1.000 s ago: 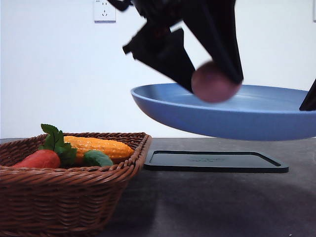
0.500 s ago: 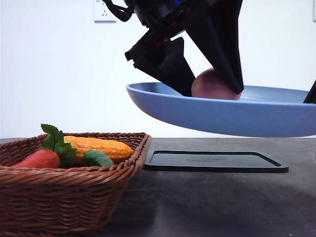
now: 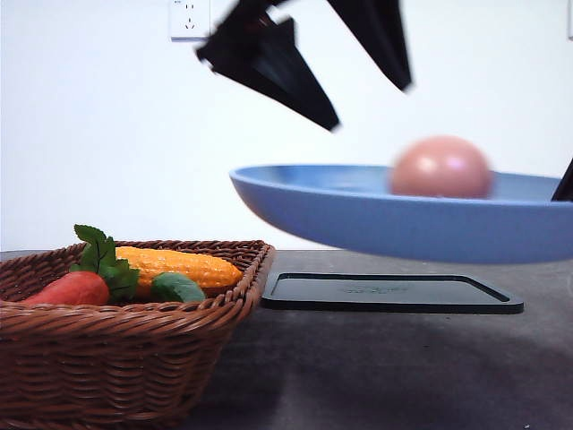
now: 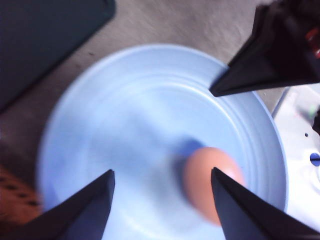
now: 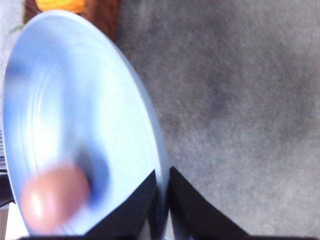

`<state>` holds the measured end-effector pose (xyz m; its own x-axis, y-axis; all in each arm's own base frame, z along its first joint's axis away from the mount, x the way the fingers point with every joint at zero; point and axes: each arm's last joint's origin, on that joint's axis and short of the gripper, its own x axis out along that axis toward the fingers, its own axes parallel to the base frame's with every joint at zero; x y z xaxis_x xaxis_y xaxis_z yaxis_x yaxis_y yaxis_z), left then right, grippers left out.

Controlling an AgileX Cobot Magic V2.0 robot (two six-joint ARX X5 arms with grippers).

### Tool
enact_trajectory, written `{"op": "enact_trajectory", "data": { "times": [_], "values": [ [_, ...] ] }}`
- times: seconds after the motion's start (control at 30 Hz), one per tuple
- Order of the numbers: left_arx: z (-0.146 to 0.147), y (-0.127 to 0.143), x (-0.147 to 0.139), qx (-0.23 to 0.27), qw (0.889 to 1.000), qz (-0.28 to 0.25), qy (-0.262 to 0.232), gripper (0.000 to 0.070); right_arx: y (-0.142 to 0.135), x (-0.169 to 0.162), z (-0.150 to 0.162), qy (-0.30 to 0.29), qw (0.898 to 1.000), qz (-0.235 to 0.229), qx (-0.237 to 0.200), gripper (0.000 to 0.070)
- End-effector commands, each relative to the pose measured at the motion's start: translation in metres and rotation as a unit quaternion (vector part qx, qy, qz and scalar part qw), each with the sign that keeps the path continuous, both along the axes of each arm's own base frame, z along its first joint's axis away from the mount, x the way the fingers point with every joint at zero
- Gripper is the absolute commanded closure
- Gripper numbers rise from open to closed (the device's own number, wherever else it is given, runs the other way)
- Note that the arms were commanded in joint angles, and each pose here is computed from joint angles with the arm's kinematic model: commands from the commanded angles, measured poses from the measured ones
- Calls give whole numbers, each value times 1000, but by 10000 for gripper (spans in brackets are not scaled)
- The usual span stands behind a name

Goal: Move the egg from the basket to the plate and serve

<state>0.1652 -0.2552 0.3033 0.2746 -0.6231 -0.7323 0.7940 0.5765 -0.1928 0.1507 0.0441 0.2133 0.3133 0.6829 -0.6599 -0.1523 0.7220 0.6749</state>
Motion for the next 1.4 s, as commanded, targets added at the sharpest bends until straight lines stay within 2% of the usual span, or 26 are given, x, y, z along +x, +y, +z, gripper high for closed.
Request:
{"op": "enact_trajectory", "data": {
  "times": [0.0, 0.3, 0.6, 0.7, 1.0, 1.17, 1.37],
  "values": [
    [12, 6, -2, -9, 1000, 9, -10, 307, 2, 5, 4, 1, 1000, 2, 8, 700],
    [56, 65, -14, -20, 993, 88, -79, 307, 4, 33, -9, 36, 999, 13, -9, 700],
    [80, 116, -39, 4, 975, 173, -141, 307, -3, 94, 10, -5, 999, -3, -46, 700],
    [85, 127, -46, 6, 969, 191, -153, 308, -7, 118, 18, -19, 999, -14, -44, 700],
    [87, 140, -56, 4, 967, 209, -148, 308, -21, 193, 16, -24, 998, -46, -42, 700],
    [88, 139, -56, 2, 966, 210, -149, 308, -23, 228, -2, -1, 998, -53, -40, 700],
    [88, 139, -55, -3, 966, 213, -149, 308, -23, 254, -31, 33, 997, -56, -38, 700]
  ]
}}
